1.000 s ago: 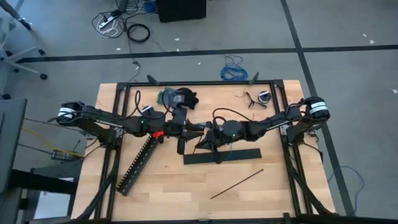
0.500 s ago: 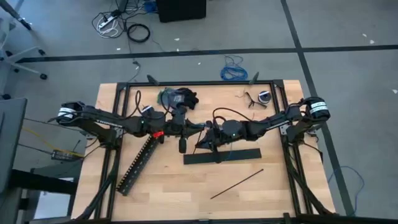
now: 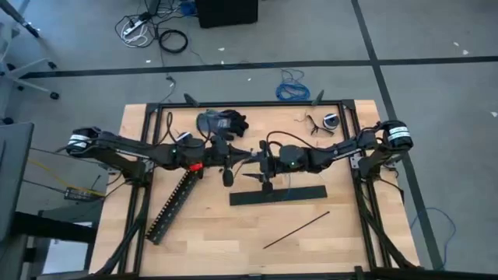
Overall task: Ziptie cables
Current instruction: Wrap the black zip tie on the cable wires
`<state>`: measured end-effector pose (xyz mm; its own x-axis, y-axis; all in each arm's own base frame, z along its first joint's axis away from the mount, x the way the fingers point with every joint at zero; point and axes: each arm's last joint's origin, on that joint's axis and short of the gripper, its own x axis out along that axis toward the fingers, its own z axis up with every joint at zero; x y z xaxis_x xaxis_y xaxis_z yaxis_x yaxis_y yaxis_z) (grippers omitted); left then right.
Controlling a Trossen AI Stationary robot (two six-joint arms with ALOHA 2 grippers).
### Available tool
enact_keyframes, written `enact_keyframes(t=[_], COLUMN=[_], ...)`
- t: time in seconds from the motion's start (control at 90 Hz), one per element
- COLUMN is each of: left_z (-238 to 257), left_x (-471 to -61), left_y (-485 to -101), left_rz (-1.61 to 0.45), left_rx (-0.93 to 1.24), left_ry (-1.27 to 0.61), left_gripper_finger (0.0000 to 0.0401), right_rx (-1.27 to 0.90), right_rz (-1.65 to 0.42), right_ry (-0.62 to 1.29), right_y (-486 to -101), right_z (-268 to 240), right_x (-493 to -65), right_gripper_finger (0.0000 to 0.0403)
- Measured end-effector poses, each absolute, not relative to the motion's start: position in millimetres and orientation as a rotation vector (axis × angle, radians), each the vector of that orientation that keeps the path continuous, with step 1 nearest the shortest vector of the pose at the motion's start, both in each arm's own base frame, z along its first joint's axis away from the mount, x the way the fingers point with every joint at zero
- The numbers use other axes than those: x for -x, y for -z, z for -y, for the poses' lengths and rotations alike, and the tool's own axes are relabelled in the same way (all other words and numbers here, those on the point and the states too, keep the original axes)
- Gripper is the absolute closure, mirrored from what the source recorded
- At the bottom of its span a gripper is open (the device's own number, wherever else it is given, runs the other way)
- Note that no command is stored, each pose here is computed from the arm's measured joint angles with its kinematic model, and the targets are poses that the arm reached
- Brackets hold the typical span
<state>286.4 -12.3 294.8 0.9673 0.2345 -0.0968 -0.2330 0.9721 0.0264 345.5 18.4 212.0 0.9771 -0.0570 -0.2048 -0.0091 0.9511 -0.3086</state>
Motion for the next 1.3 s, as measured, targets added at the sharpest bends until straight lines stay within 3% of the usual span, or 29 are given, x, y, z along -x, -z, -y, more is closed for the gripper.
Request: enact_keyframes(t=[0.133, 0.311, 0.533, 0.811, 1.022, 1.3], left_z=[9, 0, -25, -47, -45, -44], left_x=[-272, -254, -244, -247, -251, -257], left_y=[-310, -324, -327, -330, -347, -342], left_rz=[-0.062, -0.016, -0.004, 0.061, 0.23, 0.202], left_rx=[-0.002, 0.131, 0.313, 0.698, 0.791, 0.794], left_ry=[-0.291, -0.358, -0.39, -0.192, 0.003, -0.005], left_gripper_finger=[0.0401, 0.0401, 0.0401, 0.0401, 0.0401, 0.0401], right_rx=[0.36, 0.633, 0.879, 1.453, 1.718, 1.795], right_rz=[-0.222, -0.258, -0.238, -0.312, -0.367, -0.313], right_ry=[0.062, 0.164, 0.098, 0.128, 0.121, 0.128], right_y=[-212, -213, -215, -215, -215, -220], right_z=[-20, -31, -62, -98, -108, -118], right_x=[-345, -343, -339, -329, -325, -322], right_gripper_finger=[0.0211, 0.0221, 0.0242, 0.0245, 0.0248, 0.0263])
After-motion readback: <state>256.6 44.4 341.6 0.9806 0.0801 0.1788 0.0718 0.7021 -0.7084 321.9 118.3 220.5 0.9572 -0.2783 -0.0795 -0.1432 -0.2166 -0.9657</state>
